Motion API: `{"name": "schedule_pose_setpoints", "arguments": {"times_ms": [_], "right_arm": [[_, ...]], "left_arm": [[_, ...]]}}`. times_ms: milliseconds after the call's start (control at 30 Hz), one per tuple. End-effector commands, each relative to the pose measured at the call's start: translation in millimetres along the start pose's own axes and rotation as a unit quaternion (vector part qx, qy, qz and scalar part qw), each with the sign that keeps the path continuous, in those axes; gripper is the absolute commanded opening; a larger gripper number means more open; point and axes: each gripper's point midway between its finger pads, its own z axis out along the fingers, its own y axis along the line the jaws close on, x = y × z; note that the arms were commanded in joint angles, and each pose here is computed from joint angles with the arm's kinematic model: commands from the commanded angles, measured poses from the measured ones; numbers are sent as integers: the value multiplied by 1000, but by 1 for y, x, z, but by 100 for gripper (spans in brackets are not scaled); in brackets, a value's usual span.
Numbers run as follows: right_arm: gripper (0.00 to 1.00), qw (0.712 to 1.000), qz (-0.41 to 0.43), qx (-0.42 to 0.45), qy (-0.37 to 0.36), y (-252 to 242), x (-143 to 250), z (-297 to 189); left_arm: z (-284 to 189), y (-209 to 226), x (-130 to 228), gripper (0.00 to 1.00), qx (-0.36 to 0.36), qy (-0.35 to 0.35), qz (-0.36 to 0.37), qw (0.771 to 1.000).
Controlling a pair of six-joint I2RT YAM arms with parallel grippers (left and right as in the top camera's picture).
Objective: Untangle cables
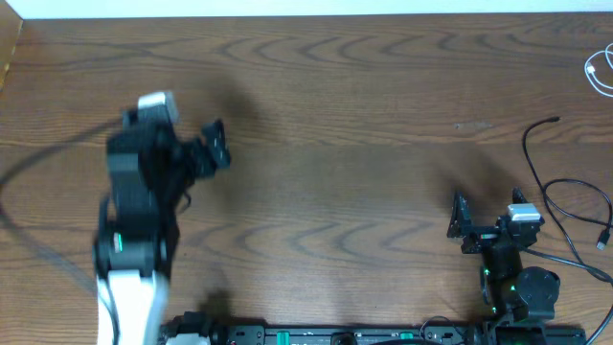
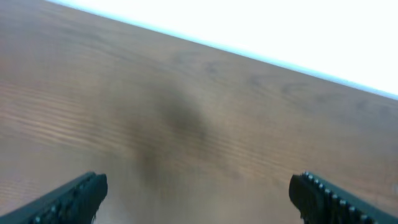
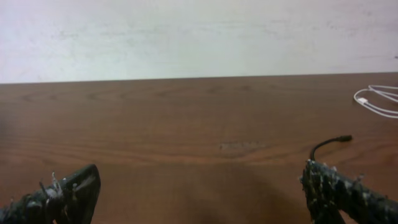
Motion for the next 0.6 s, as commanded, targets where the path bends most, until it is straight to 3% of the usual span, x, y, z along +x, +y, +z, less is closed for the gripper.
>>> {"name": "schedule_pose_setpoints", "arguments": {"times_ms": [0,267,567], "right_arm": [[99,1000,6,-5,-1,2,0,0],[99,1000,6,-5,-1,2,0,0],[99,1000,6,-5,-1,2,0,0]], "left_arm": [[-24,9,20,98,0,-75,63,995],[-38,20,67,98,14,-188,114,975],[-25,33,108,98,10,-207,138,968]]}}
